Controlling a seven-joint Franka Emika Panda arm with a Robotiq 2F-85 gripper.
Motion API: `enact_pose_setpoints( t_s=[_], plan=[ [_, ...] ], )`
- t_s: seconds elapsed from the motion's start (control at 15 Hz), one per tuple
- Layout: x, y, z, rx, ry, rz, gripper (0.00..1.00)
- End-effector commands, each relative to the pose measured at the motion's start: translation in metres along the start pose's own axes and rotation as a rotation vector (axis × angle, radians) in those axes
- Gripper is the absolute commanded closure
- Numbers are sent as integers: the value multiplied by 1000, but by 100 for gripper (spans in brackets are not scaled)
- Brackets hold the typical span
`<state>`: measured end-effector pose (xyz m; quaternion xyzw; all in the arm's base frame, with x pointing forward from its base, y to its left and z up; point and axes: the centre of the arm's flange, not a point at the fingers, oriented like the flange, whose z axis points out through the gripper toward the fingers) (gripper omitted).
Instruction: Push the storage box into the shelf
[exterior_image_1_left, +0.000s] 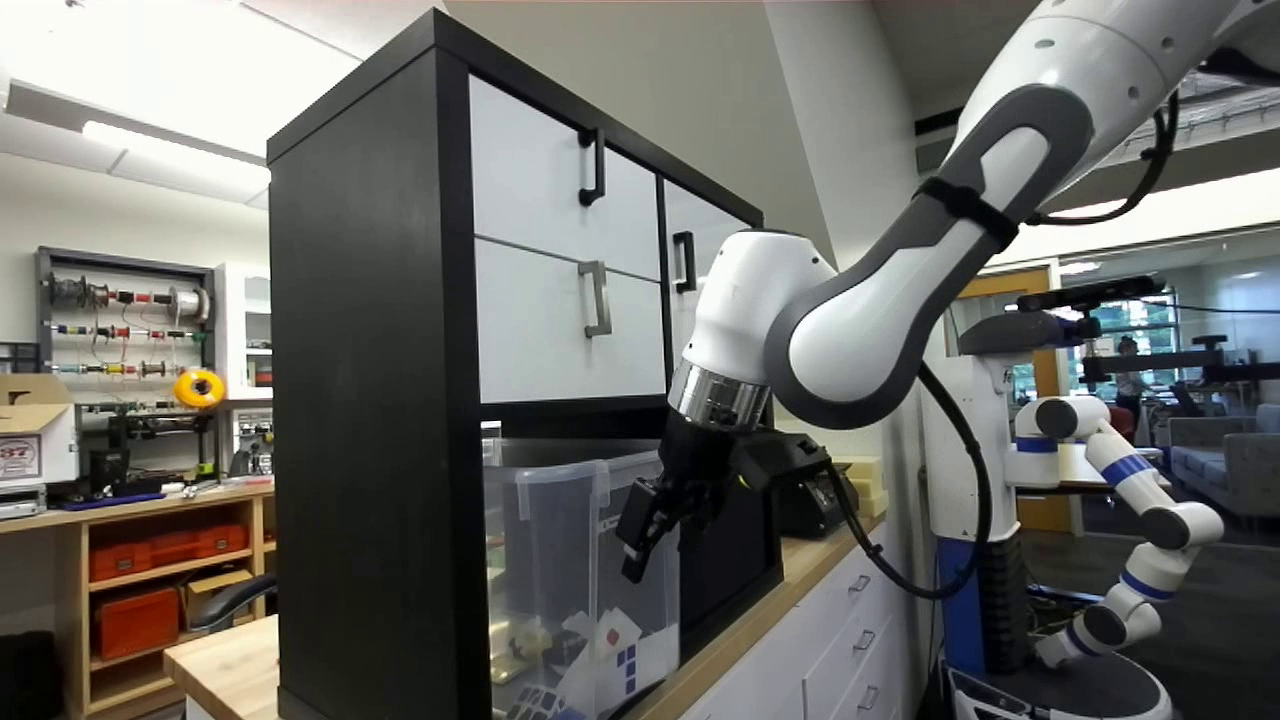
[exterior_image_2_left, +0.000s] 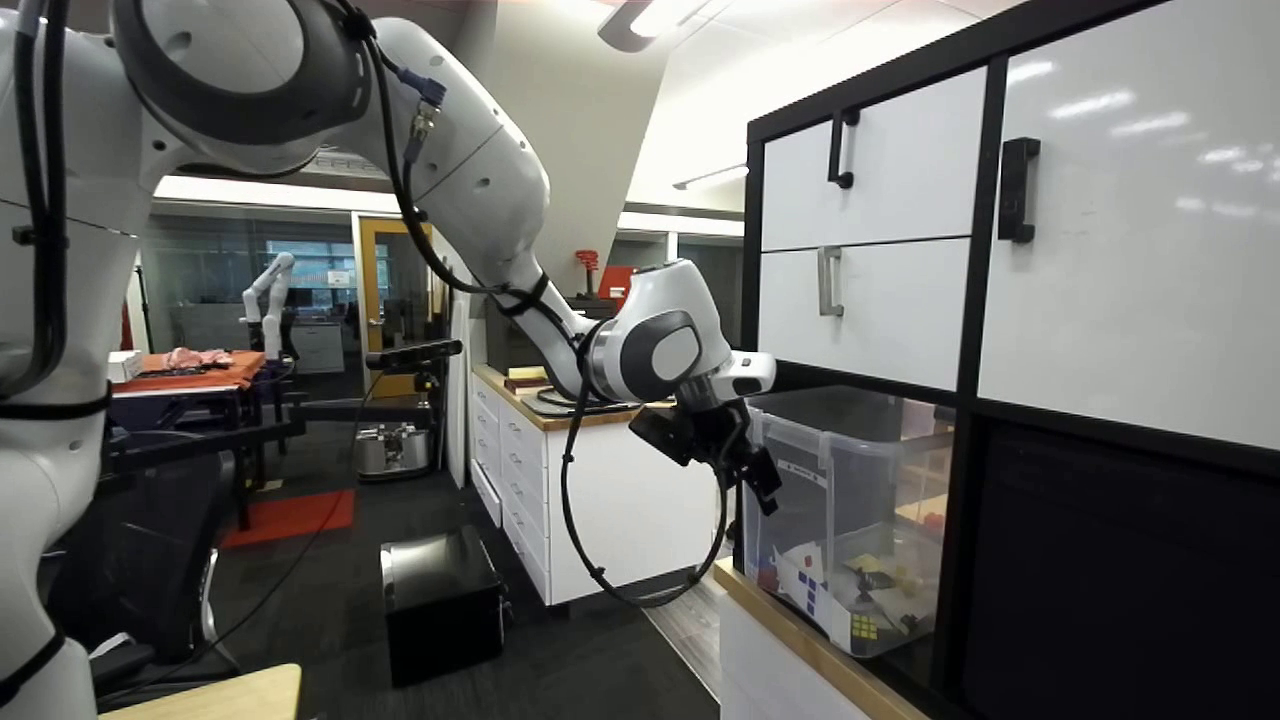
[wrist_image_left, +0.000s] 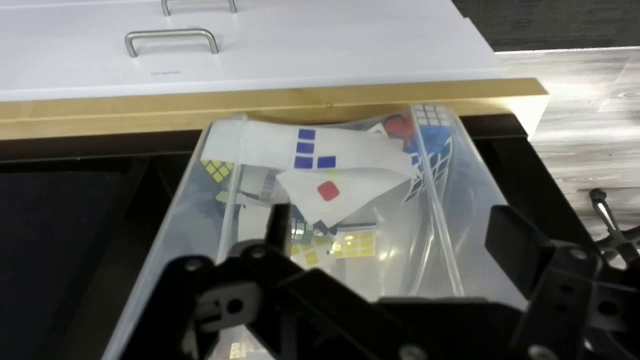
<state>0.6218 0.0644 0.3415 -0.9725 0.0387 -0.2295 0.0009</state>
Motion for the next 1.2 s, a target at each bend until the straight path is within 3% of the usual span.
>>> enact_pose_setpoints(
  t_s=[0.0, 0.53, 0.8, 0.87, 1.13],
  plan=[
    [-30, 2, -43, -2, -89, -9, 0],
    [-55, 6, -99, -27, -231, -78, 0],
    [-62, 8, -120, -36, -252, -79, 0],
    [-49, 4, -99, -40, -234, -76, 0],
    [-53, 5, -107, -43, -235, -76, 0]
  ],
)
